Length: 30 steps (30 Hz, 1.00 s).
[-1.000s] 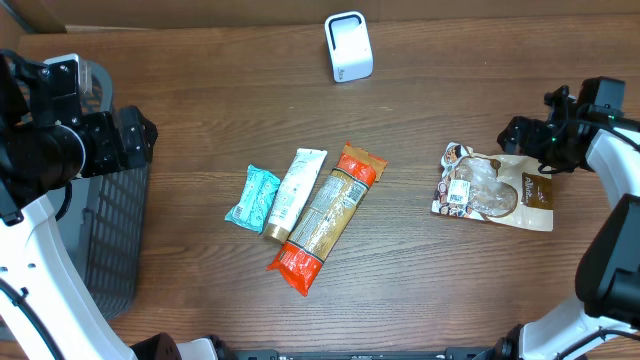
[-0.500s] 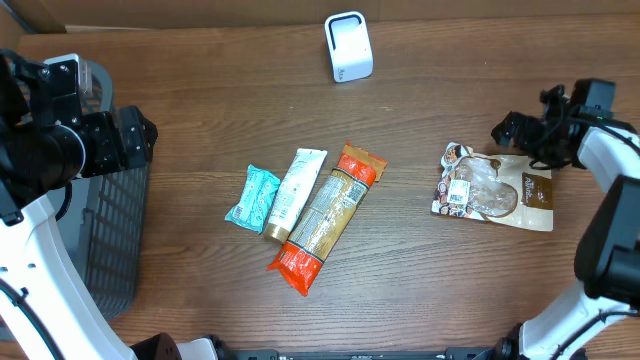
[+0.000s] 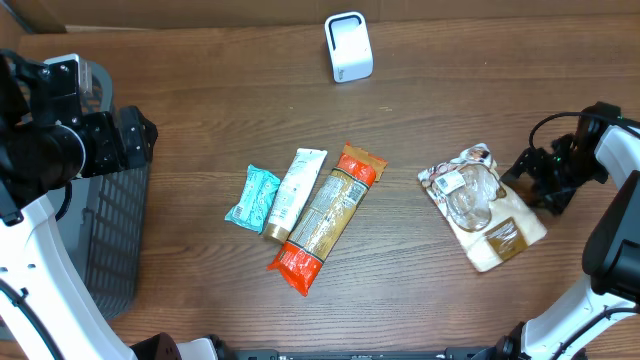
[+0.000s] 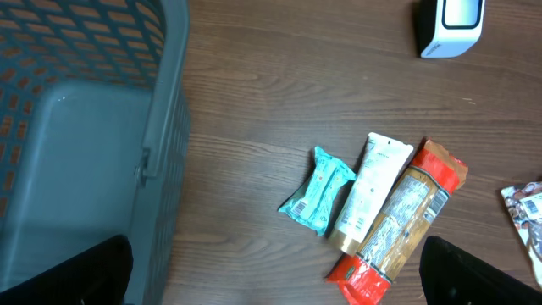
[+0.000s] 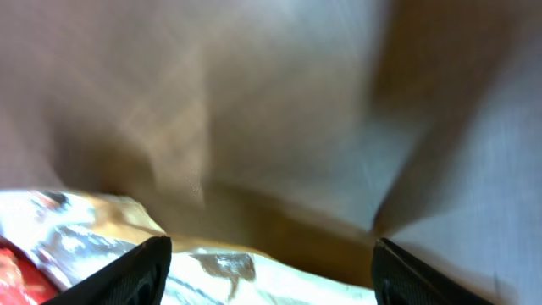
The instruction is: Scan the item barcode
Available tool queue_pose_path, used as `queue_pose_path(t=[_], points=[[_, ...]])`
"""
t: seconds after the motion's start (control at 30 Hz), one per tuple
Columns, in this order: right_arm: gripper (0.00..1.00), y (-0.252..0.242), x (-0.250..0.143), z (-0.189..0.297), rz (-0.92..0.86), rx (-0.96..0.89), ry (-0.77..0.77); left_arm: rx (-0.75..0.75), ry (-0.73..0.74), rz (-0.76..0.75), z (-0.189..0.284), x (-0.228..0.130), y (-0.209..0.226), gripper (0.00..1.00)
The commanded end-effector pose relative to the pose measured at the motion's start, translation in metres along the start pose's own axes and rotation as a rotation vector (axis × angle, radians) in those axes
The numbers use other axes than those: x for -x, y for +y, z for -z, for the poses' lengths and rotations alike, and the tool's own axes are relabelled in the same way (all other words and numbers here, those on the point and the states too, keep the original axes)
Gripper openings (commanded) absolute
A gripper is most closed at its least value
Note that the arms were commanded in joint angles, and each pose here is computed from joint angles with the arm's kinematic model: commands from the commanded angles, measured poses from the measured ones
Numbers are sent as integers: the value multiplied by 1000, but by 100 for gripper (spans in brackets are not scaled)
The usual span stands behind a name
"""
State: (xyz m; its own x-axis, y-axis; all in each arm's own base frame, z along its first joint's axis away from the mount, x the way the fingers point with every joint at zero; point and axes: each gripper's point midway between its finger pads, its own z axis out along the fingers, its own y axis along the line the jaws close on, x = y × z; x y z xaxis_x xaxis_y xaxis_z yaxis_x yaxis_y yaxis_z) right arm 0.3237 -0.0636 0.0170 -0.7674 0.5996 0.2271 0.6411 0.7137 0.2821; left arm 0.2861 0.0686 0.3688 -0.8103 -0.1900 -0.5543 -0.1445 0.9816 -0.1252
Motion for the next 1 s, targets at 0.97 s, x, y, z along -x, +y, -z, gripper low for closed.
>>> queue_pose_path(t=[0.97], points=[[75,54,-50,-51,733,489,94,-12,1,-26,-2,1,-2,100]])
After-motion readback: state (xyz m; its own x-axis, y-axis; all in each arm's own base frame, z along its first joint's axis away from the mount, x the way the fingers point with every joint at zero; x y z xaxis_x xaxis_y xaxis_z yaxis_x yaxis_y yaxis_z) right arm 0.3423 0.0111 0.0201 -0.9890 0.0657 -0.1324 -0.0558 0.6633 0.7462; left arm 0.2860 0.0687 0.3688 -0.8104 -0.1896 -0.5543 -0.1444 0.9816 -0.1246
